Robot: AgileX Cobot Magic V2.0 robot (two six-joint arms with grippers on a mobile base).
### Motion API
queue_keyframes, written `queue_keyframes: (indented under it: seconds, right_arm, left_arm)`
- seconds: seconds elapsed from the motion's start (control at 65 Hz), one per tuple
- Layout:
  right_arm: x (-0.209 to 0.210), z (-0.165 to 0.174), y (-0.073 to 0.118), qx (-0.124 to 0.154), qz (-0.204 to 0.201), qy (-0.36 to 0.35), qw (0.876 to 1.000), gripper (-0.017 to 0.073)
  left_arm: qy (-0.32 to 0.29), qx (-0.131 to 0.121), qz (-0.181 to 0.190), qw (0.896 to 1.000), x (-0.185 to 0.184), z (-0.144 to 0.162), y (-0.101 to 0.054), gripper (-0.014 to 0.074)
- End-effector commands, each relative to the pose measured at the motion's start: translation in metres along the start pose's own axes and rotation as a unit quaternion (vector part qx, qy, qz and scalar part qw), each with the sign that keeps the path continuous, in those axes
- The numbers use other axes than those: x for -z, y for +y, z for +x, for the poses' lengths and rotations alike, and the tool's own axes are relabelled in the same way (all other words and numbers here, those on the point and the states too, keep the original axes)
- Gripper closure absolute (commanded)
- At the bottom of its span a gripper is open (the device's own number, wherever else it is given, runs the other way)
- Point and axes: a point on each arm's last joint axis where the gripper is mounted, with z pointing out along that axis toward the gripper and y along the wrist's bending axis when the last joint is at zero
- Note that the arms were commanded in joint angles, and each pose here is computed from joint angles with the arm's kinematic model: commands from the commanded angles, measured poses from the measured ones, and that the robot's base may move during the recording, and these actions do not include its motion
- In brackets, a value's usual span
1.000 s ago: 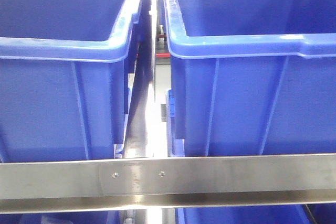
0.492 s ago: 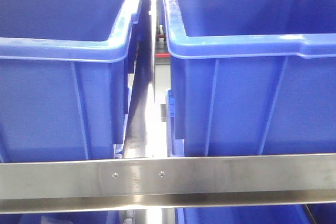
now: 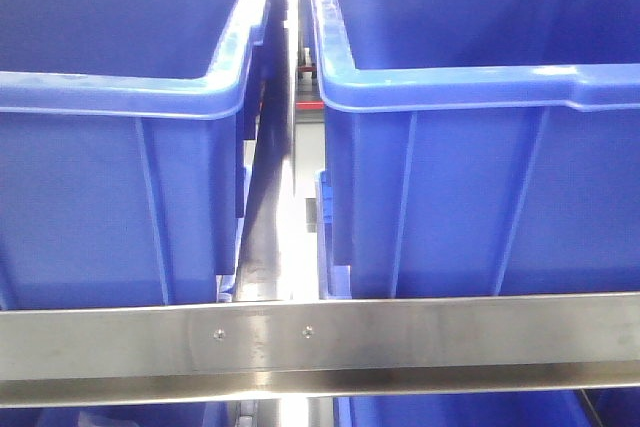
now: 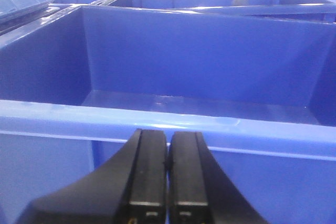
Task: Place green plate on second shelf with right arm
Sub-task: 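Open the right gripper and withdraw it from the bin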
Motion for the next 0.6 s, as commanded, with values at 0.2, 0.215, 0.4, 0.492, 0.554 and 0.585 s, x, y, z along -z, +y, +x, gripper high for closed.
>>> queue_keyframes:
  seconds: [0.2,0.215,0.4,0.492,0.554,0.585]
  right_arm:
    - [0.0021,-0.0161,0.0011,0.006,-0.002,-0.066,0.998,0.0510]
    - [0.0021,-0.0160,0.0010,0.006,-0.002,-0.065,0.998,0.0510]
    - [0.0020,-0.0155,0.0010,0.005,-0.002,-0.062,0.998,0.0510]
    - [0.0020,-0.0155,0.0010,0.005,-0.002,-0.062,0.998,0.0510]
    - [0.0020,-0.0155,0.0010,0.005,-0.002,-0.062,0.998,0.0510]
    - [0.0020,-0.0155,0.0010,0.005,-0.002,-0.062,0.998,0.0510]
  left_arm:
    - [-0.034,0.003,-0.001,0.999,0.0006,0.0043,0.0002,0.0463]
    - [-0.034,0.003,-0.001,0.999,0.0006,0.0043,0.0002,0.0463]
    - [-0.034,0.003,-0.001,0.999,0.0006,0.0043,0.0002,0.0463]
    - [-0.034,0.003,-0.001,0.999,0.0006,0.0043,0.0002,0.0463]
    - [-0.034,0.003,-0.001,0.999,0.0006,0.0043,0.0002,0.0463]
    - [-0.034,0.003,-0.001,0.999,0.0006,0.0043,0.0002,0.0463]
